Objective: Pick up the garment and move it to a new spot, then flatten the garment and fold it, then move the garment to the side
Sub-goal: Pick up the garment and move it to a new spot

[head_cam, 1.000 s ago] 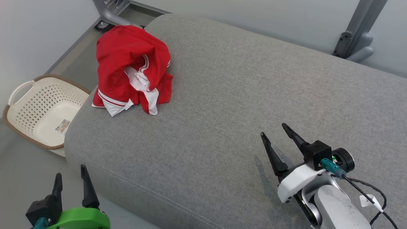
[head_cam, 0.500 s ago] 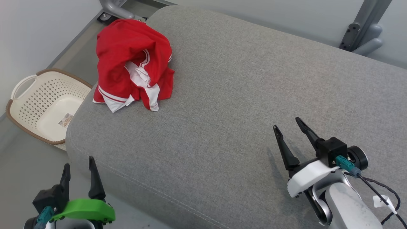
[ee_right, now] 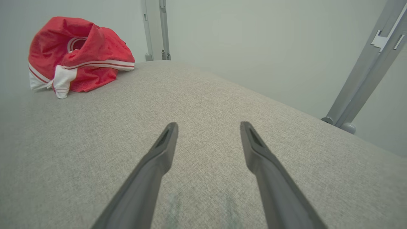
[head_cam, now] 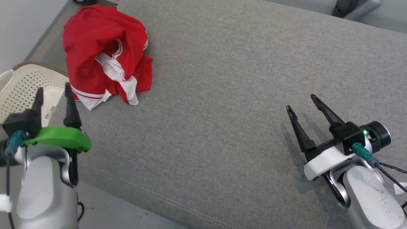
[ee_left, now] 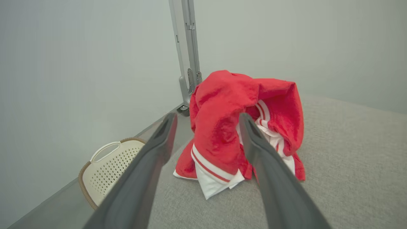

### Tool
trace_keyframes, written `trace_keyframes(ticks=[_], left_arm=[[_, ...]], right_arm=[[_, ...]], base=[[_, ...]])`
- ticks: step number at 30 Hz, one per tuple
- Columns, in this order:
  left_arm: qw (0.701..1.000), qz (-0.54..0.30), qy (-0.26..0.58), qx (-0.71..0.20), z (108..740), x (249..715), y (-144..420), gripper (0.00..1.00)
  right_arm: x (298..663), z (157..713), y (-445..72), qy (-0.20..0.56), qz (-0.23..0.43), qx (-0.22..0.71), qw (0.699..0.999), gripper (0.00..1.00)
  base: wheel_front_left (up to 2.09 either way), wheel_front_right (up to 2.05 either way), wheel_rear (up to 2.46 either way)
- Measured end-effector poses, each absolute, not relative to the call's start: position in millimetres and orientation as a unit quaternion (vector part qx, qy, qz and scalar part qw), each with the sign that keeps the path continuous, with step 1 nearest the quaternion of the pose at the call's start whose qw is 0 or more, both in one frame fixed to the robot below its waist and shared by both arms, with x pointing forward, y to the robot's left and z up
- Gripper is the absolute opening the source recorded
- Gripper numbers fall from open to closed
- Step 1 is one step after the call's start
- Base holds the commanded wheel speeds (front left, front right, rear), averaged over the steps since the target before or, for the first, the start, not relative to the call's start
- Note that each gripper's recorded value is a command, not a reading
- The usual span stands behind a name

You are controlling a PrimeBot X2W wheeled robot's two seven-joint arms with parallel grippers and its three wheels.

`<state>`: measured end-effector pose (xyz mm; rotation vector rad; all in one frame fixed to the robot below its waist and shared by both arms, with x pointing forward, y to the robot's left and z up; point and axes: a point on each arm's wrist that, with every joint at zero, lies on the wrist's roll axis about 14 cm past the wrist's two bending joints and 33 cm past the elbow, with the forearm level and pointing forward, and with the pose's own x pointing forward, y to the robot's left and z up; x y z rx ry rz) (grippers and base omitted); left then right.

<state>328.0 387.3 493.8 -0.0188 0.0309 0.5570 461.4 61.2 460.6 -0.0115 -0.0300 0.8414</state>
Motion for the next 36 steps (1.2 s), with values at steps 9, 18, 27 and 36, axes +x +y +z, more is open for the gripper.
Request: trace_keyframes(ticks=[9,18,27,36], left_arm=[[0.967,0.237,0.074,0.064,486,403,412,1.0],[0.954,0.226,0.171,0.1,436,436,417,1.0],[0.947,0.246,0.182,0.099,423,462,422,0.25],[0.96,0.237,0.107,0.107,469,484,416,0.0]], right_arm=[[485,449,22,-0.011,0.367,-0.005,0.93,1.0],[496,429,-15,0.009,0.323,-0.002,0.946,1.0],[500,417,-39,0.023,0.289,0.003,0.957,1.0],[491,428,-43,0.024,0.266,0.028,0.963,1.0]], base=[[0.0,0.0,0.0],[0.0,0.0,0.0],[0.0,0.0,0.0],[0.0,0.0,0.0]])
